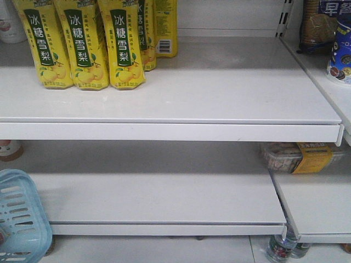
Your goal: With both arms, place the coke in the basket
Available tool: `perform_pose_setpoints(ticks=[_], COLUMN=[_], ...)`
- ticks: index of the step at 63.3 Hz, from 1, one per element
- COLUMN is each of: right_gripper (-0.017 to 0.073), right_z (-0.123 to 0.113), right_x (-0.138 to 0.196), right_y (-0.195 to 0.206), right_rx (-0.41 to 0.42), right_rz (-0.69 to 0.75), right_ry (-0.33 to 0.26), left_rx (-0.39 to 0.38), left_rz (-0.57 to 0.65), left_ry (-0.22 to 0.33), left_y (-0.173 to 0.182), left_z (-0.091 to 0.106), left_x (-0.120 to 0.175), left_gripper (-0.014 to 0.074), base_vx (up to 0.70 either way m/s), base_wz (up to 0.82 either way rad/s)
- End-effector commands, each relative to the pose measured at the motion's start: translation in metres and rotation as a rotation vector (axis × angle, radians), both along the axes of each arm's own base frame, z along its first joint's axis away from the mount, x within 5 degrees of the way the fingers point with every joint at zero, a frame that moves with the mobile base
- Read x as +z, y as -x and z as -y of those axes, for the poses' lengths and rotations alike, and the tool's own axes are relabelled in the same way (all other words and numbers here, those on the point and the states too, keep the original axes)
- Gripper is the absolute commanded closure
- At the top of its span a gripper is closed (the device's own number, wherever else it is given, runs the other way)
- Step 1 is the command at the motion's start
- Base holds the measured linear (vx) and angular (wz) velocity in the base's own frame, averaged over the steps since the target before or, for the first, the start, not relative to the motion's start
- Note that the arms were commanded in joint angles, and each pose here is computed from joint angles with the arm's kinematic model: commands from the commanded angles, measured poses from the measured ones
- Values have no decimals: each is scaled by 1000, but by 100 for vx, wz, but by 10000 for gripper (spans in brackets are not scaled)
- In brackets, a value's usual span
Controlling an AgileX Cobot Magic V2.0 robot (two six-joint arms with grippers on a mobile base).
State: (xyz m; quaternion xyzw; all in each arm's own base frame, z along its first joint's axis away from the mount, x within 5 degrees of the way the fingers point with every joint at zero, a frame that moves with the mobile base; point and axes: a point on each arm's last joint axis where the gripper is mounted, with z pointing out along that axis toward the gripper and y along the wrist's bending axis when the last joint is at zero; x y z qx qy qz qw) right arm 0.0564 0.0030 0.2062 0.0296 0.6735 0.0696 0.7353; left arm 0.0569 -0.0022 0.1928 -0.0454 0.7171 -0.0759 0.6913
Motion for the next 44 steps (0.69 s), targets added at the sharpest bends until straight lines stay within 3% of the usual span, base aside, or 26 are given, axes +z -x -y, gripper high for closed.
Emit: perform_pose_setpoints(ticks=[1, 44], right_gripper=[564, 564], right_z=[-1, -1], right_x=[3, 3], right_y=[2, 2], right_rx=[10, 10], right_rz=[73, 73], right_ry=[4, 4], left_rx=[-19, -19], left_rz=[184, 184], left_ry=[-48, -48], left_y=[2, 2], left_z=[2, 2], left_x=[15, 15], left_gripper=[600, 600], base_vx=[0, 0], base_wz=[0, 0])
